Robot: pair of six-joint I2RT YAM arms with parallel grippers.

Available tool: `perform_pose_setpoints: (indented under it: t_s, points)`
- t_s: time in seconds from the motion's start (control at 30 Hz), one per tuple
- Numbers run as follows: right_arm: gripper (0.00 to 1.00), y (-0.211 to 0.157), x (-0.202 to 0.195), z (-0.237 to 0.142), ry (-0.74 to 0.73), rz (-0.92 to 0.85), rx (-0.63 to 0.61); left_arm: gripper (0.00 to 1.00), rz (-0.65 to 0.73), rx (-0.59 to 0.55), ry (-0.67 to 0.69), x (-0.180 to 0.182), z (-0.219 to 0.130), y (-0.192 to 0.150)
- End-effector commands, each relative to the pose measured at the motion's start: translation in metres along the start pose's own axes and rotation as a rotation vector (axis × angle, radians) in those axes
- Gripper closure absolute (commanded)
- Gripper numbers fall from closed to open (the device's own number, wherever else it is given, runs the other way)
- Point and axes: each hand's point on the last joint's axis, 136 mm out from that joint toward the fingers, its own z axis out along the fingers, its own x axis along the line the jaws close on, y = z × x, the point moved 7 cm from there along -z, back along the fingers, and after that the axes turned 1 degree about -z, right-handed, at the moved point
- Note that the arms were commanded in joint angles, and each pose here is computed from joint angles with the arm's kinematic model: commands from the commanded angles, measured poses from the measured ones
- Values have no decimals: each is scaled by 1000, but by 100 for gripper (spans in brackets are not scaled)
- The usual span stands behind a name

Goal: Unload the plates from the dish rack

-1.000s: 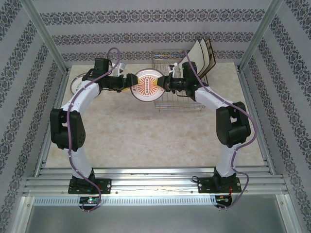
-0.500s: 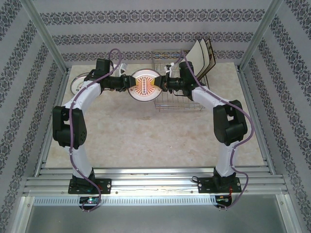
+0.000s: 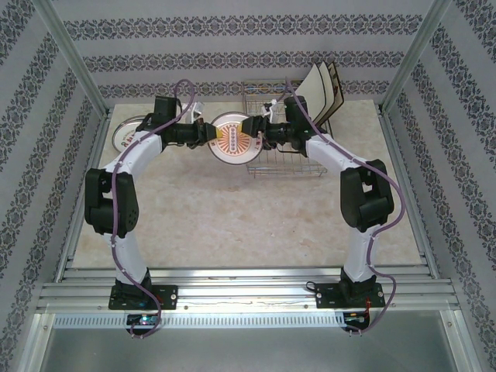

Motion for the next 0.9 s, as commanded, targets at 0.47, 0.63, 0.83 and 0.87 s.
perform_pose_setpoints:
  t_s: [0.47,0.63,0.83,0.87]
  points:
    - [2,-9,-14,-156,-1032,-179,-47,100,-54,-371,39,38,-96,38]
    - [2,-16,-38,-191,-1232,-131,-23,100,-134,-538,121,66,-133,36]
    - [2,-16,-50,-202,-1236,-92,-17,100,-280,-719,163,106,-161,27]
    - [2,-16,-51,-203,-1237,-95,-16,100,-306,-743,158,113,-164,26]
